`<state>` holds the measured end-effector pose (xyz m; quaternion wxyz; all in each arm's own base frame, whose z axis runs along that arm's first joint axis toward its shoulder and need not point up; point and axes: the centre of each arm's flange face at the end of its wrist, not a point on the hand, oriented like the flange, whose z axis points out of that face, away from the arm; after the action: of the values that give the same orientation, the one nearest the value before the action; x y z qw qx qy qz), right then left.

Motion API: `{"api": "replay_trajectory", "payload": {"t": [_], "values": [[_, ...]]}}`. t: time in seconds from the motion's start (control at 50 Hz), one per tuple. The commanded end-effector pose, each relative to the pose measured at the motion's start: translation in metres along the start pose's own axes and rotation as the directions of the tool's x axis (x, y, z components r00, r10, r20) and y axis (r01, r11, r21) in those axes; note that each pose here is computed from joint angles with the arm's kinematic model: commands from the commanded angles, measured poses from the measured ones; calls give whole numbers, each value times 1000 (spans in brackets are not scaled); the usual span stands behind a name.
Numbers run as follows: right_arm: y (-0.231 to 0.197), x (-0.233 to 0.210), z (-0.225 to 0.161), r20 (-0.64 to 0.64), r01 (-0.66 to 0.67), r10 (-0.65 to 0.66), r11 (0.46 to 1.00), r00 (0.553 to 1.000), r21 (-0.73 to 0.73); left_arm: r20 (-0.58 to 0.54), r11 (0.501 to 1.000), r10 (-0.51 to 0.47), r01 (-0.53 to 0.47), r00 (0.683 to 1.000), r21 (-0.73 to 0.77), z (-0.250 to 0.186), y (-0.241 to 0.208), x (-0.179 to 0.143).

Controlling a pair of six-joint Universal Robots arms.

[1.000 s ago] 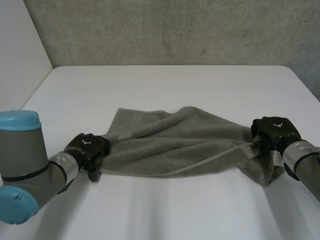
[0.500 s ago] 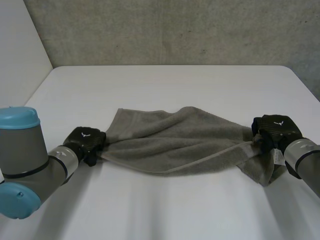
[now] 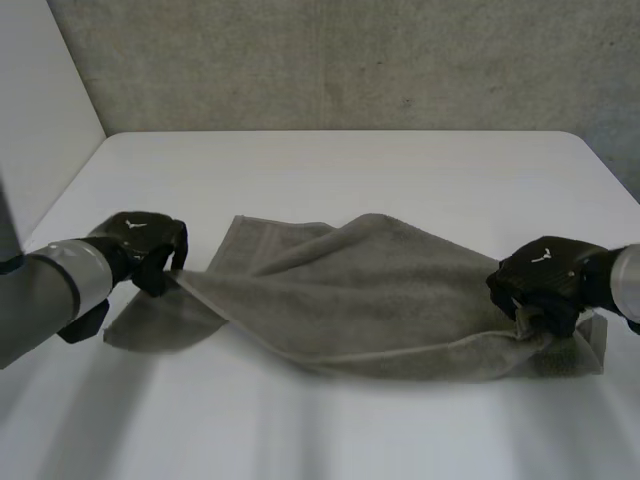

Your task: Fold the towel.

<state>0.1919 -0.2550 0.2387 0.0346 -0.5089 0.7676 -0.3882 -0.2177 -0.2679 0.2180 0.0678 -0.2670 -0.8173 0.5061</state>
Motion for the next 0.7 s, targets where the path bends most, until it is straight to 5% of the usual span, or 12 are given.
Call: {"api": "replay_trajectory", "payload": {"t": [0.02, 0.16, 0.22, 0.26, 0.28, 0.3, 0.32, 0.36, 0.46, 0.5, 0.6, 0.7], "values": [[-33, 10, 42, -106, 85, -80, 995, 991, 45, -12, 999, -2, 2, 1000, -43, 52, 0, -6], [-81, 52, 56, -339, 120, -33, 964, 940, 238, 19, 985, 33, -36, 999, 168, 82, -58, -11], [-123, 81, 41, -473, 169, 65, 884, 879, 436, 62, 934, 12, -33, 998, 355, 79, -109, -14], [-164, 110, 7, -561, 239, 222, 738, 797, 631, 109, 803, -78, -3, 991, 596, 59, -171, -23], [-165, 110, 7, -562, 240, 223, 737, 797, 632, 109, 802, -78, -3, 991, 597, 58, -171, -24], [-182, 121, -15, -574, 276, 307, 648, 759, 710, 103, 717, -131, 22, 986, 697, 44, -197, -27], [-193, 132, -38, -579, 314, 385, 564, 718, 764, 103, 716, -131, 22, 986, 698, 44, -197, -27], [-202, 137, -57, -569, 347, 436, 489, 698, 801, 67, 543, -205, 56, 977, 838, 10, -237, -35], [-211, 139, -72, -556, 388, 459, 413, 693, 824, 46, 403, -215, 46, 976, 914, -14, -260, -38], [-211, 137, -68, -551, 382, 441, 418, 708, 824, 45, 405, -211, 46, 977, 913, -12, -258, -37], [-188, 111, -20, -448, 275, 279, 490, 849, 827, 31, 538, -201, 84, 979, 839, 18, -223, -30], [-155, 87, 19, -333, 183, 170, 570, 927, 801, -30, 755, -164, 146, 986, 639, 66, -138, -11]]}}
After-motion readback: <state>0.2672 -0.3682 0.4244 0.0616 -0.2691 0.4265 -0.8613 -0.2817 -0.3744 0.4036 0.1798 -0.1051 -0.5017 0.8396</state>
